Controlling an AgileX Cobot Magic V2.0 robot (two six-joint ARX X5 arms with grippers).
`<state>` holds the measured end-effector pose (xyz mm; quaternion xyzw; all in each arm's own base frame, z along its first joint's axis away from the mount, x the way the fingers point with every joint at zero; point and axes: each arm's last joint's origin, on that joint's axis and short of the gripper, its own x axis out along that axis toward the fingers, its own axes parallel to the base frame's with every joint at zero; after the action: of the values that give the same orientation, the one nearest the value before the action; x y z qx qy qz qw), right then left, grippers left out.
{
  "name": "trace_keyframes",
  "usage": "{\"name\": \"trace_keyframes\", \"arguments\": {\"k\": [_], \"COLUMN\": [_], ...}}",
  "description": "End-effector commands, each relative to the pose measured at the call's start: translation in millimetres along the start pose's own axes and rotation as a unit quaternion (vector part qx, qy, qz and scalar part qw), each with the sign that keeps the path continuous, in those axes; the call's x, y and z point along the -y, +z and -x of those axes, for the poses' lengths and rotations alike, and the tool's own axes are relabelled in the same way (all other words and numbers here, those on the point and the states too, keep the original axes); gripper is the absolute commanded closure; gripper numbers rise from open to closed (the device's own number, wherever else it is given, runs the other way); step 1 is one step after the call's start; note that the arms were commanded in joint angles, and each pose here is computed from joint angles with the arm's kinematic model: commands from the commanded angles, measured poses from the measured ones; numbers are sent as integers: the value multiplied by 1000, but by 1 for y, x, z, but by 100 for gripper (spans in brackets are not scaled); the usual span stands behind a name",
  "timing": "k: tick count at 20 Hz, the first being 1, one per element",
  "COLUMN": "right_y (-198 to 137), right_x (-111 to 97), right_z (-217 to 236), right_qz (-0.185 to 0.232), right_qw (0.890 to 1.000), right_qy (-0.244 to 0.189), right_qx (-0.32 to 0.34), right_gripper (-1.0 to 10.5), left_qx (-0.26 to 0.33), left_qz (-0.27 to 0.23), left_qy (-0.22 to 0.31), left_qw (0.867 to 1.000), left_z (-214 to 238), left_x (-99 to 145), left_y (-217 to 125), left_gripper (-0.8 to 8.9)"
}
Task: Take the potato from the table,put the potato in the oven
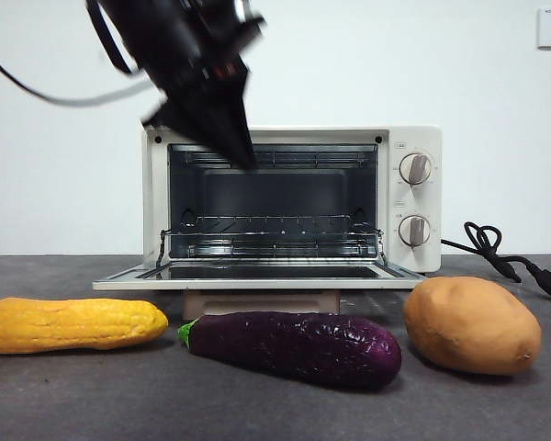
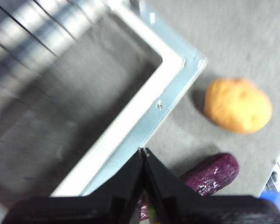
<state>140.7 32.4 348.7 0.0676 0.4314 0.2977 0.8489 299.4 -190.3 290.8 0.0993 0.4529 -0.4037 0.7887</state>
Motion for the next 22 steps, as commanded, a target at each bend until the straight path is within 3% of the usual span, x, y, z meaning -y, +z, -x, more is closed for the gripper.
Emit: {"name": "trace_keyframes", "arguments": {"k": [1, 9, 13, 22], "right_y": [5, 22, 23, -6], "right_x": [2, 9, 16, 23], "right_z": [-12, -88, -121, -185], "right_qz": [-1, 22, 16, 16], "right_qw": [999, 983, 978, 970], "right_qy": [-16, -75, -84, -96], "right_qx": [-29, -163, -189, -222], "right_gripper": [290, 290, 290, 290], "left_qx": [49, 195, 207, 196], "left_qz": [0, -22, -23, -26], "left_qy": [17, 75, 118, 117], "left_qw": [999, 978, 971, 973], "left_z": [37, 171, 202, 220], "left_x": [0, 34, 49, 63], "left_y": [-1, -34, -56, -79], "left_gripper": [821, 821, 821, 821]}}
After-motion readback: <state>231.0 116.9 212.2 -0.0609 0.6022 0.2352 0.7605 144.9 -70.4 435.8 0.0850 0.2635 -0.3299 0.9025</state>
